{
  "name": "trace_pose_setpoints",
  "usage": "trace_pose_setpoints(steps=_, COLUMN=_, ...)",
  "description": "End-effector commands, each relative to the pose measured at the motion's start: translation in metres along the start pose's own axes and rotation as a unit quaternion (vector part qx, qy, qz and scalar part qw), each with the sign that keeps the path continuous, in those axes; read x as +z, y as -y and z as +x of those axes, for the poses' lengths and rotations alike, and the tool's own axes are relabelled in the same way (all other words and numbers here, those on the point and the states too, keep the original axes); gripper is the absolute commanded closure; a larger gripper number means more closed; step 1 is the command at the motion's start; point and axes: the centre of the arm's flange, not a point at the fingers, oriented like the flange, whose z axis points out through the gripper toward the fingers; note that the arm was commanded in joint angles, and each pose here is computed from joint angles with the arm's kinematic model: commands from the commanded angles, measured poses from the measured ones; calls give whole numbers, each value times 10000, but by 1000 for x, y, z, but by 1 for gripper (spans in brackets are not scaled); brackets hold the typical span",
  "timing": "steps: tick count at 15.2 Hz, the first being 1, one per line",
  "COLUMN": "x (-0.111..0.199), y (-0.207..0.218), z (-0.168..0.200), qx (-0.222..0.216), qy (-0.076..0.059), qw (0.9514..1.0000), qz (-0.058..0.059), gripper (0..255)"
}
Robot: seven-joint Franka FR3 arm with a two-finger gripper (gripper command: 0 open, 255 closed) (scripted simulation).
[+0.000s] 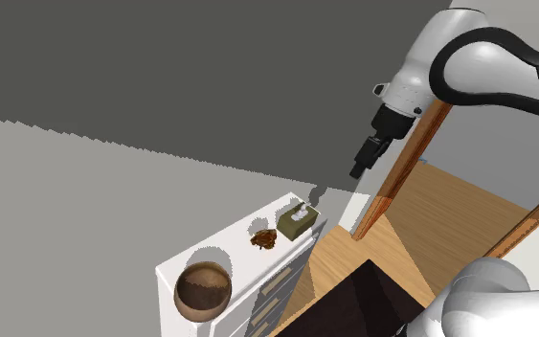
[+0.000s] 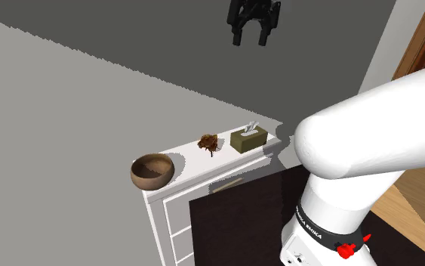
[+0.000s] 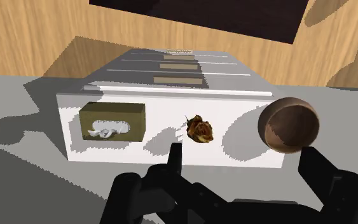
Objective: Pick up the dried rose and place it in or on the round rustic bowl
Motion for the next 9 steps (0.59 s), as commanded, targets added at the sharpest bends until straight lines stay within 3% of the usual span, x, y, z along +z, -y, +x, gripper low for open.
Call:
trace_pose_setpoints(steps=1, x=0, y=0, z=0, qx=0, qy=0, qw=10000, qz=0, gripper=0)
trace_pose_setpoints(steps=9, x=97, y=-26, z=35, qx=27, qy=-148, qw=9994, qz=316, gripper=0)
